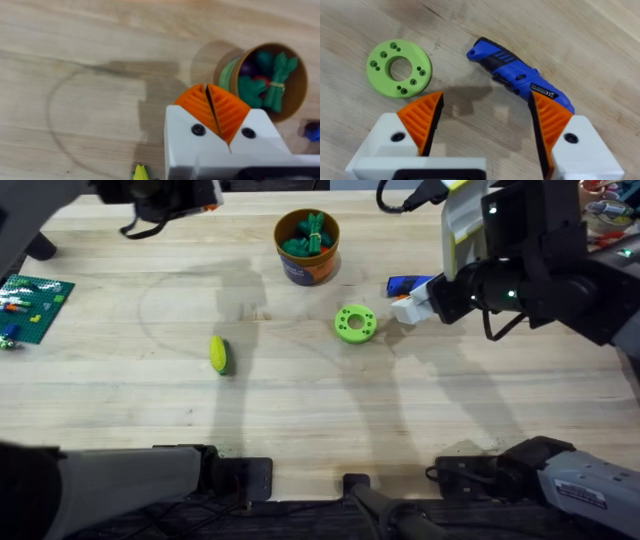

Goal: Pick up the gripper from the table and insert it into the empty holder that is missing its gripper. Then pick up a screw, insert it into the mounting hole, and use the screwdriver to tighten it. Finally, clean up the table by picking up the vegetable and placing it into the bucket.

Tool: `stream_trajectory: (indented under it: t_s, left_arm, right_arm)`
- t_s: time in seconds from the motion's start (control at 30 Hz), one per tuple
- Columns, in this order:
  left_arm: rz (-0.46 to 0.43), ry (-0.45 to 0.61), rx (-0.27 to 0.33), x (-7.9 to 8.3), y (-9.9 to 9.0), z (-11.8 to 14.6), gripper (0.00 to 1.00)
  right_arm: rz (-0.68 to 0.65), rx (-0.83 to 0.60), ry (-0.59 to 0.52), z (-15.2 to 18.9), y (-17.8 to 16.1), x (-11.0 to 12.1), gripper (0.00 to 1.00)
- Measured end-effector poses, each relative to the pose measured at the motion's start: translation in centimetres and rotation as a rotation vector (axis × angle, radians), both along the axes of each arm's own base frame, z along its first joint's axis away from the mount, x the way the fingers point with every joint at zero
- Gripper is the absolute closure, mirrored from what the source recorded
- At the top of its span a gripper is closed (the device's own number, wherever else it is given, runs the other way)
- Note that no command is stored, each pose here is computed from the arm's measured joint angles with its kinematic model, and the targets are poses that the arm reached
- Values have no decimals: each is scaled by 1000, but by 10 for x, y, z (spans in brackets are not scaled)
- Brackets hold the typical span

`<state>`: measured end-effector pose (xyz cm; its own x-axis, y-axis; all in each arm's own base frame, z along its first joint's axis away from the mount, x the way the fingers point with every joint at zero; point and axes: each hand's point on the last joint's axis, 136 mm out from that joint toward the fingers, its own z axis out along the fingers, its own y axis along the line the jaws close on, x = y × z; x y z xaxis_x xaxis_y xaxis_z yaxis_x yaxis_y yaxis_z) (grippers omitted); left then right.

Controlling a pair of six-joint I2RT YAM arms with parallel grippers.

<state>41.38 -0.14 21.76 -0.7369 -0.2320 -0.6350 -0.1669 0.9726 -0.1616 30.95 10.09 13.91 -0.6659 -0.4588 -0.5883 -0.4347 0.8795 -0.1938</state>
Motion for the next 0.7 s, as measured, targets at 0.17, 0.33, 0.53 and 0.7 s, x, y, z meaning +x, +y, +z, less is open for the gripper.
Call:
stream_trajectory:
  t_s: [0.17,0.33,0.53,0.7]
  left_arm:
    - [-4,10,-1,3,-2,-7,977]
    - [-4,53,-2,-7,-2,-12,977]
    - [-5,166,-3,-30,-2,-27,995]
    - [-3,306,-4,-61,-2,-43,352]
  right_arm:
    - [0,-4,8,-2,-1,-2,24]
    - [0,-7,16,-3,-1,-3,24]
    - [0,-7,17,-3,-1,-3,24]
    - [0,-7,17,-3,-1,-3,24]
